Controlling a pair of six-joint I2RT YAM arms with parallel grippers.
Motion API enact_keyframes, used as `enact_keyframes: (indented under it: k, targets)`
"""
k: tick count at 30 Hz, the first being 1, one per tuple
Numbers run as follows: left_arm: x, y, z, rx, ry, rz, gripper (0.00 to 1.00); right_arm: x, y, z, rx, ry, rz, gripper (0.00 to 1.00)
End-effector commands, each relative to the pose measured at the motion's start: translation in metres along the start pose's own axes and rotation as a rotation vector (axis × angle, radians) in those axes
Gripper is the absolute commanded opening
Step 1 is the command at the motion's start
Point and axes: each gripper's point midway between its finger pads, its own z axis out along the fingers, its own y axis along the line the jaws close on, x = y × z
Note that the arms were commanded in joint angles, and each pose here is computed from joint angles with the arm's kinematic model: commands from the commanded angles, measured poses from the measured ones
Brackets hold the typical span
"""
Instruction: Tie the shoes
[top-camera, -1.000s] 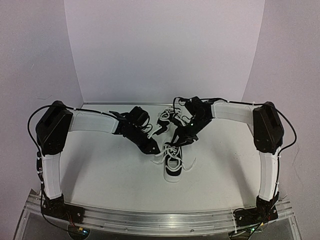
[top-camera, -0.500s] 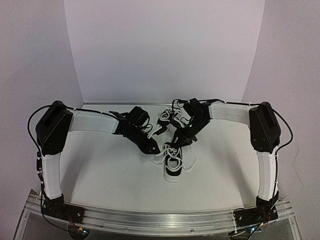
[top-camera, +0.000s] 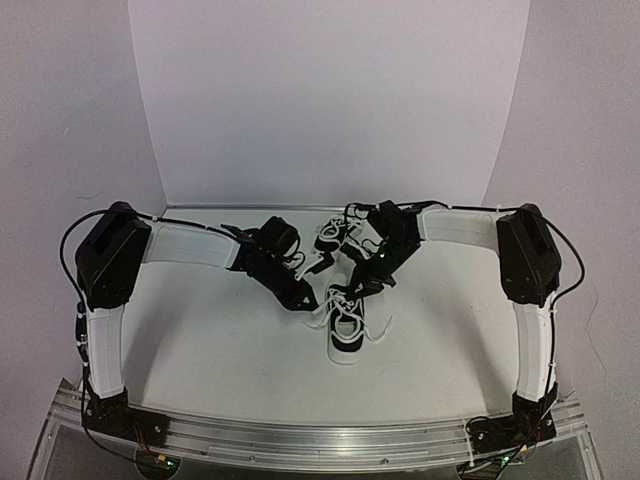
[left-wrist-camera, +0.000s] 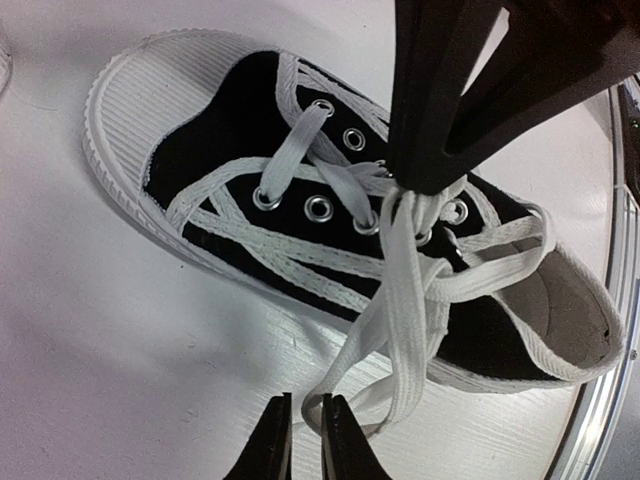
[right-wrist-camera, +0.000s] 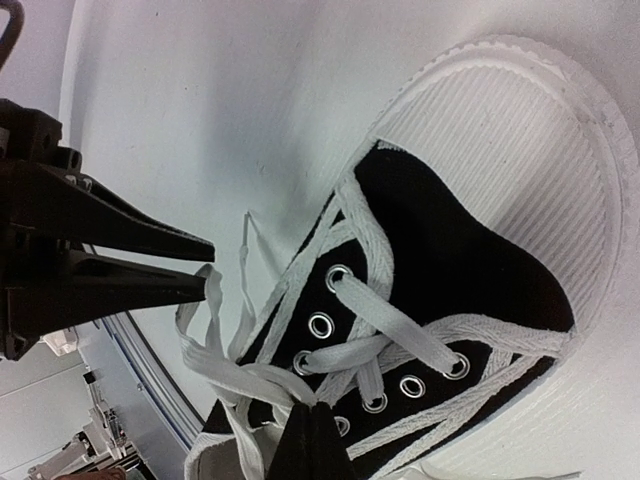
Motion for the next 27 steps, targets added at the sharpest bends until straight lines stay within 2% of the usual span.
enact_keyframes:
  k: [1, 4, 14, 21, 23, 27]
  targets:
    - [-0.01, 0.011, -0.005, -0.038, -0.009, 0.0, 0.07, 0.001, 0.01, -0.007, -0.007, -0.004, -0.019, 0.0]
    - [-0.005, 0.017, -0.005, -0.058, 0.001, -0.013, 0.0, -0.001, 0.018, -0.017, -0.007, -0.029, -0.032, 0.0]
    - [0.0, 0.028, -0.007, -0.118, 0.013, -0.02, 0.0, 0.0, 0.02, -0.031, 0.02, -0.072, -0.034, 0.0]
    - [-0.018, 0.028, -0.023, -0.157, -0.056, 0.035, 0.01, 0.0, 0.026, -0.036, -0.011, -0.108, -0.03, 0.0]
    - [-0.03, 0.023, -0.034, -0.163, -0.11, 0.076, 0.05, 0.0, 0.027, -0.034, -0.03, -0.109, -0.02, 0.0]
    - [-0.056, 0.011, -0.064, -0.187, -0.239, 0.188, 0.31, -0.002, 0.03, -0.031, -0.058, -0.118, -0.01, 0.0]
